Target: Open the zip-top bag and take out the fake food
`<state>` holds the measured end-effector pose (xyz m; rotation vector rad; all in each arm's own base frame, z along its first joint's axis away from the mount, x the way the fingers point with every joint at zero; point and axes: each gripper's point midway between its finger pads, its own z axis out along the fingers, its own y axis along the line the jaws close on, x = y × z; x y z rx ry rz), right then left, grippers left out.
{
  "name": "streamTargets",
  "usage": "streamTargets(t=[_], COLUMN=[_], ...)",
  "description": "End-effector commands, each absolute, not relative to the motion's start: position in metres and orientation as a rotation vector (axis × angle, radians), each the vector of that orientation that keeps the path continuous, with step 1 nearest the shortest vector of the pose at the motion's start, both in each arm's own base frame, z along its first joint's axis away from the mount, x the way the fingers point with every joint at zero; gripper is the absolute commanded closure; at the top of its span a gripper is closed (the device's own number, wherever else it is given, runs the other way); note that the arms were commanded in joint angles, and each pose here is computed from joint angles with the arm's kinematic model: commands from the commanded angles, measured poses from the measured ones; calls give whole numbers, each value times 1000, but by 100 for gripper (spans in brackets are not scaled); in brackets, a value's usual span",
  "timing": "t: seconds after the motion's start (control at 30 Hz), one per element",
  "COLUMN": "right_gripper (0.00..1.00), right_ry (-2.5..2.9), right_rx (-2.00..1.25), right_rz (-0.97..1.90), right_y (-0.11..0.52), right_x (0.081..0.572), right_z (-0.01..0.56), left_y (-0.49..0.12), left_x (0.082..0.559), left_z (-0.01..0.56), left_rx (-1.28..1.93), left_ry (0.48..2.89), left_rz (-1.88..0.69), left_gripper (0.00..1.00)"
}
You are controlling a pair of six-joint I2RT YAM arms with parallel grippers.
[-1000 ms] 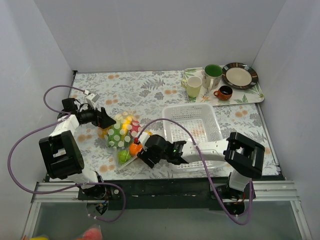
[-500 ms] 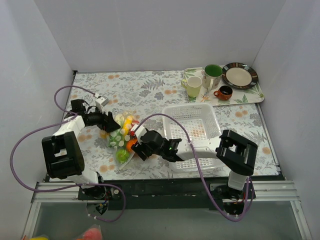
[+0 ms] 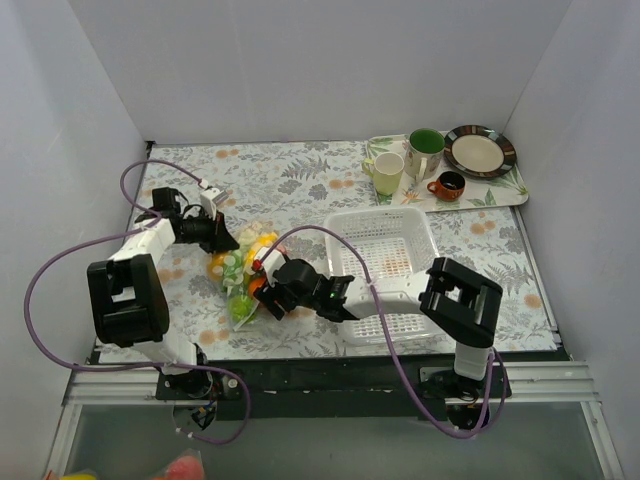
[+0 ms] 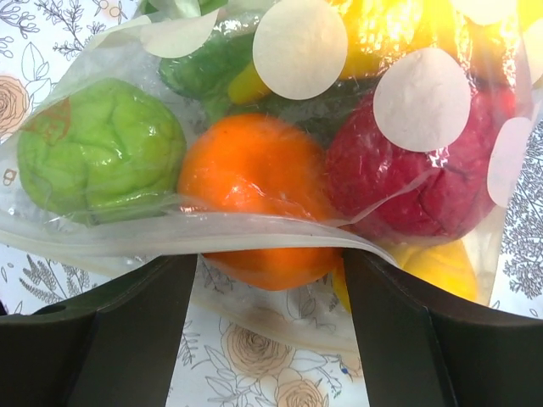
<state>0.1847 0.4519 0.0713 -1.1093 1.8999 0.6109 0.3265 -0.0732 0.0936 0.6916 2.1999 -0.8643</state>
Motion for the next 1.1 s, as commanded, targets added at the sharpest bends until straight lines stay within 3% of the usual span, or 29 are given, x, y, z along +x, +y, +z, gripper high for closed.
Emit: streamTargets(t=[0.0, 0.5, 0.9, 1.0, 1.07], right_gripper=[22, 20, 22, 29, 46], right_ry=[1900, 1683, 1591, 1596, 1606], right_rx=[-1076, -1133, -1194, -1202, -1202], right_rz=[614, 339, 392, 412, 428], right_y=[465, 471, 510, 513, 513], right_x=[192, 219, 220, 217, 215], right_z=[60, 66, 77, 76, 75], left_y=[-71, -61, -84, -84, -82], left_x=[304, 296, 298, 296, 295], left_z=[85, 57, 54, 50, 49], left_rx=[696, 717, 758, 759, 763], left_ry=[2315, 2413, 2438, 2447, 2453], left_rz=[-882, -788, -852, -850, -833], left_gripper=[100, 100, 100, 100, 100])
